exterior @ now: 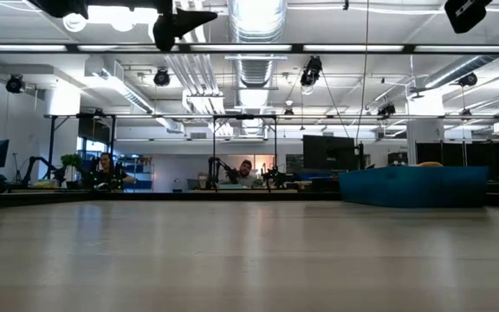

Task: Roll microfiber towels into tight, uniform cylinder then place into a basket
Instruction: Return to Home Position

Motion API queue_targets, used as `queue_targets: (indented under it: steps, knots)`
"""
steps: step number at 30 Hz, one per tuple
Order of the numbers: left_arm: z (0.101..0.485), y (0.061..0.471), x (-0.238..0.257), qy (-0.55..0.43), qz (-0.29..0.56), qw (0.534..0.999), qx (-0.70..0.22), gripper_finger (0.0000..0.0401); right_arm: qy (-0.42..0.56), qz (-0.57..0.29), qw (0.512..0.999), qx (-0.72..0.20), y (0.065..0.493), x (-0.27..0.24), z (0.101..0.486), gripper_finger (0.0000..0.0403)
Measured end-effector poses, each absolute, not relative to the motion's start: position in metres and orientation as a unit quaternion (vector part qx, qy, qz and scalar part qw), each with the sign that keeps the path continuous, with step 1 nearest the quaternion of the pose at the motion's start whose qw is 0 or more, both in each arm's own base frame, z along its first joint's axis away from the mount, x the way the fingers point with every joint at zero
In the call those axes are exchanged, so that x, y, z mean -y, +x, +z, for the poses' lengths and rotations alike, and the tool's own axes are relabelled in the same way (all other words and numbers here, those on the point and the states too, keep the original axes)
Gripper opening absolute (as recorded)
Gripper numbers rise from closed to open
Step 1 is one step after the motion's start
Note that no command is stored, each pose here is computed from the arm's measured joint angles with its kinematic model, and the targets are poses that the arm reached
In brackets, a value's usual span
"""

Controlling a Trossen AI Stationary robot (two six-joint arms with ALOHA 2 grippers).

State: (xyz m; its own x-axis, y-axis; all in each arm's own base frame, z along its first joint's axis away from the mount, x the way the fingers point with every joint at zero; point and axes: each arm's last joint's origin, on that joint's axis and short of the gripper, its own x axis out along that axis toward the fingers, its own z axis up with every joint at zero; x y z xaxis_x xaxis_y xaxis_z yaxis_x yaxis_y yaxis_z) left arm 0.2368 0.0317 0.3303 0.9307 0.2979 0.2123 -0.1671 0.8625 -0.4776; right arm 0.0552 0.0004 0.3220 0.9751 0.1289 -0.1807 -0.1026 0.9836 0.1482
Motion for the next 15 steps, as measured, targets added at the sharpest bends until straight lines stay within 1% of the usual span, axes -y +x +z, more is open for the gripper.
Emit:
queue_targets:
  steps: [2, 4, 8, 11, 13, 15]
  knots:
    - [0.329, 0.239, -0.032, -0.231, 0.123, 0.955, 0.139, 0.0352, 0.064, 0.081, 0.990, -0.094, 0.056, -0.003, 0.313, 0.0009]
    - [0.326, 0.241, -0.032, -0.231, 0.124, 0.956, 0.133, 0.0352, 0.063, 0.085, 0.989, -0.103, 0.058, -0.003, 0.304, 0.0009]
    - [0.321, 0.246, -0.032, -0.231, 0.125, 0.957, 0.122, 0.0352, 0.083, 0.042, 0.988, -0.126, 0.065, -0.001, 0.289, 0.0009]
    - [0.316, 0.251, -0.033, -0.231, 0.126, 0.958, 0.112, 0.0352, 0.117, 0.030, 0.990, -0.069, 0.071, 0.000, 0.296, 0.0009]
    - [0.314, 0.253, -0.033, -0.275, 0.122, 0.947, 0.112, 0.0352, 0.108, 0.034, 0.993, -0.033, 0.073, 0.000, 0.300, 0.0009]
    - [0.311, 0.255, -0.032, -0.293, 0.103, 0.945, 0.103, 0.0352, 0.096, 0.038, 0.995, 0.003, 0.074, 0.000, 0.307, 0.0009]
